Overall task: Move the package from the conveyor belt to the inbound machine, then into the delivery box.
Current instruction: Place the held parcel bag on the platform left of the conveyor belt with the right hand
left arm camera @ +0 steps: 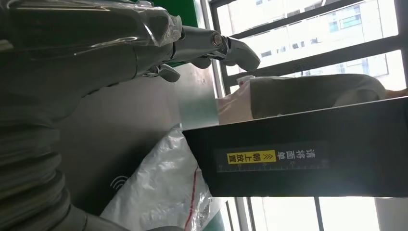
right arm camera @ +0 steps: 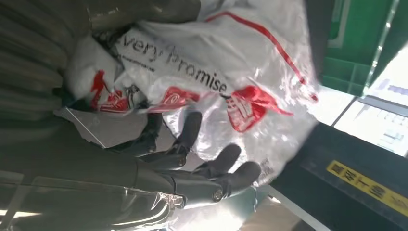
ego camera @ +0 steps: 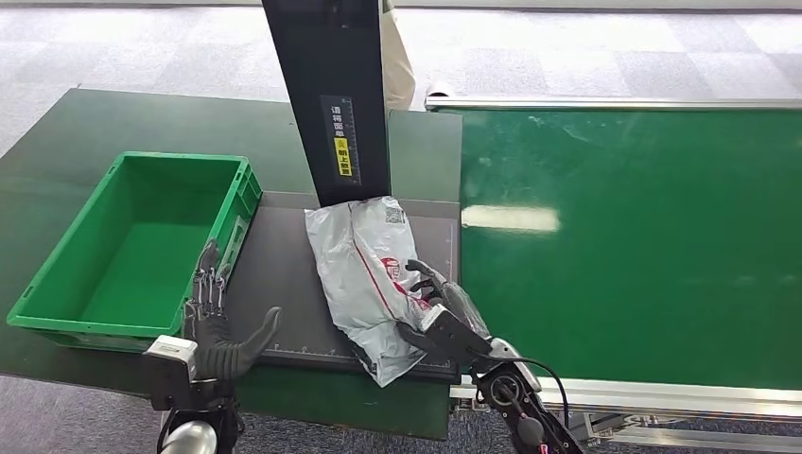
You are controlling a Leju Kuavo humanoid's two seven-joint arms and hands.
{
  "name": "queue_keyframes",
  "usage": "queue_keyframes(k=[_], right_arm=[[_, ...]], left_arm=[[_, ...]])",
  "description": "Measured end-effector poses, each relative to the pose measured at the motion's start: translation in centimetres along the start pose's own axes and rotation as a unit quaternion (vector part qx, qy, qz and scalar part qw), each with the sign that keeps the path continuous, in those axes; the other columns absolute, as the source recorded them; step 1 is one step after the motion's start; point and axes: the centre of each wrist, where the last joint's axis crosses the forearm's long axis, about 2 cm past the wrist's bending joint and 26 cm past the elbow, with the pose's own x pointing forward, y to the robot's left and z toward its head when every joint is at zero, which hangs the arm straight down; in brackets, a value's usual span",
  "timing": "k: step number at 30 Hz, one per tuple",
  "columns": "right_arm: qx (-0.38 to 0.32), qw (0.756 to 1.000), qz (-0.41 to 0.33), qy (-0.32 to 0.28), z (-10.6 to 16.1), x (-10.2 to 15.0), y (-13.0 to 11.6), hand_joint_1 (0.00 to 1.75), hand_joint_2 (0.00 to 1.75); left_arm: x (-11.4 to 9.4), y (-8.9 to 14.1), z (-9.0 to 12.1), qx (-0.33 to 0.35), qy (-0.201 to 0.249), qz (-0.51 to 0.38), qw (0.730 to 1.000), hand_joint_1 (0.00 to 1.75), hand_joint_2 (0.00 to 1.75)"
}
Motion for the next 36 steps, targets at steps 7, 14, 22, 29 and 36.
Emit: queue_keyframes(k=[7, 14, 22, 29, 36], right_arm=[[-0.055, 0.997, 0.000, -0.062, 0.2, 1.9, -0.7, 0.00, 1.75], [-0.122, 0.986, -0.014, -0.110, 1.7, 3.5, -2.7, 0.00, 1.75], [-0.197, 0.974, -0.018, -0.113, 4.9, 3.4, -5.2, 0.00, 1.75], [-0.254, 0.962, -0.027, -0.093, 7.7, 2.6, -6.1, 0.00, 1.75], [-0.278, 0.956, -0.056, -0.079, 9.3, 2.5, -4.7, 0.00, 1.75]], left_arm=[[-0.1, -0.2, 0.5, 0.001, 0.004, 0.002, 1.000, 0.00, 1.75], [-0.1, -0.2, 0.8, 0.002, 0.002, 0.004, 1.000, 0.00, 1.75], [0.0, -0.7, 0.9, -0.004, 0.006, 0.012, 1.000, 0.00, 1.75], [0.2, -2.1, 0.7, -0.039, 0.014, 0.007, 0.999, 0.00, 1.75], [-1.0, -4.8, 0.1, -0.105, 0.019, -0.095, 0.990, 0.00, 1.75]])
